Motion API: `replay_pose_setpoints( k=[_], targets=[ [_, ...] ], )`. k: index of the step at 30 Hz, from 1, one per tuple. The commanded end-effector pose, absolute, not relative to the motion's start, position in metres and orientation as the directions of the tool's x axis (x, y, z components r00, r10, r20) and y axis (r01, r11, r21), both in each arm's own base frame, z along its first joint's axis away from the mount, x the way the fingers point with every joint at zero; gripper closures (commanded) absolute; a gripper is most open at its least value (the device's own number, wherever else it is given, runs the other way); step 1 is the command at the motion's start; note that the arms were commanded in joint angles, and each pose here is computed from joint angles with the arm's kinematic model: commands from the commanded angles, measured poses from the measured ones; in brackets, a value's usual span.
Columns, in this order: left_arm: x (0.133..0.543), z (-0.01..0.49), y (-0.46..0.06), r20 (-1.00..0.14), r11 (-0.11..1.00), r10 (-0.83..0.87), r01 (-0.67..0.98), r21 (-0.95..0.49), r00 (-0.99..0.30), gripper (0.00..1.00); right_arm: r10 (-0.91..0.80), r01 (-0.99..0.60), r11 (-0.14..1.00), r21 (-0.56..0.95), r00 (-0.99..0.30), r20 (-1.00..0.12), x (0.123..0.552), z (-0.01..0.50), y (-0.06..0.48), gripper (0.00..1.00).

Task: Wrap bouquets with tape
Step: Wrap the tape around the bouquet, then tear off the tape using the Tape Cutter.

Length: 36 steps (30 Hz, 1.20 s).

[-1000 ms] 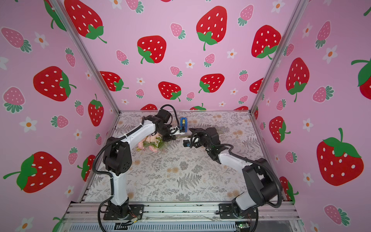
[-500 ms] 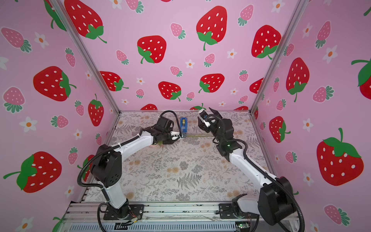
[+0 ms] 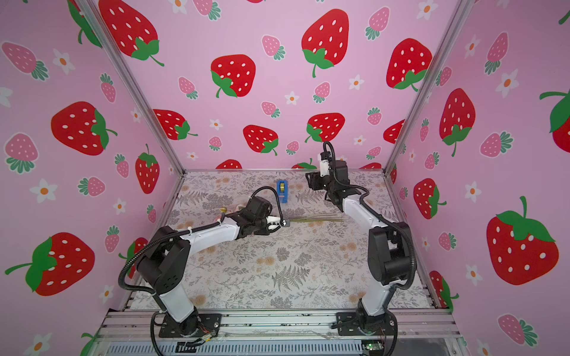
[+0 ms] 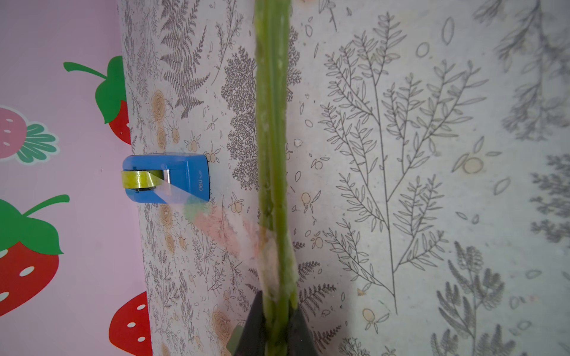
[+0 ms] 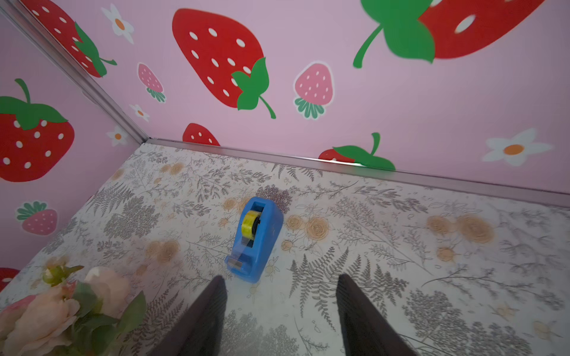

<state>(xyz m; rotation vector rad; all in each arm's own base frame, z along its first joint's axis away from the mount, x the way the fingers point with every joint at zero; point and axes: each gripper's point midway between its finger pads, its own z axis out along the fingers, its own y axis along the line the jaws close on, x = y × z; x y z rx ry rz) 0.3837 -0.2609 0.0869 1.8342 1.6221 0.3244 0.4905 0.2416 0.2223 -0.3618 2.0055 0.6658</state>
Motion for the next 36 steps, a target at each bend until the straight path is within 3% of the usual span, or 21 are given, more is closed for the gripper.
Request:
replay_pose_setpoints(
  k=[1, 10, 19, 26, 36],
  targets=[
    [0.379, 0.095, -0.27, -0.261, -0.014, 0.938, 0.777, 0.629, 0.228, 1.0, 0.062, -0.481, 0.726, 0.492, -0.666, -0.743, 0.477, 0.195, 0.265, 0.4],
    [0.381, 0.076, -0.277, -0.202, -0.05, 0.949, 0.751, 0.659, 0.24, 1.0, 0.106, -0.407, 0.6, 0.689, -0.813, -0.572, 0.47, 0.139, 0.308, 0.42],
    [0.38, 0.062, -0.275, -0.181, -0.046, 0.961, 0.764, 0.644, 0.21, 1.0, 0.112, -0.309, 0.542, 0.782, -0.895, -0.431, 0.462, 0.098, 0.343, 0.44],
    [0.379, 0.057, -0.273, -0.169, -0.056, 0.964, 0.773, 0.632, 0.208, 1.0, 0.137, -0.247, 0.565, 0.787, -0.913, -0.384, 0.472, 0.078, 0.353, 0.54],
    [0.382, 0.058, -0.277, -0.171, -0.059, 0.962, 0.771, 0.634, 0.214, 1.0, 0.155, -0.214, 0.582, 0.785, -0.918, -0.365, 0.483, 0.062, 0.359, 0.6]
  ],
)
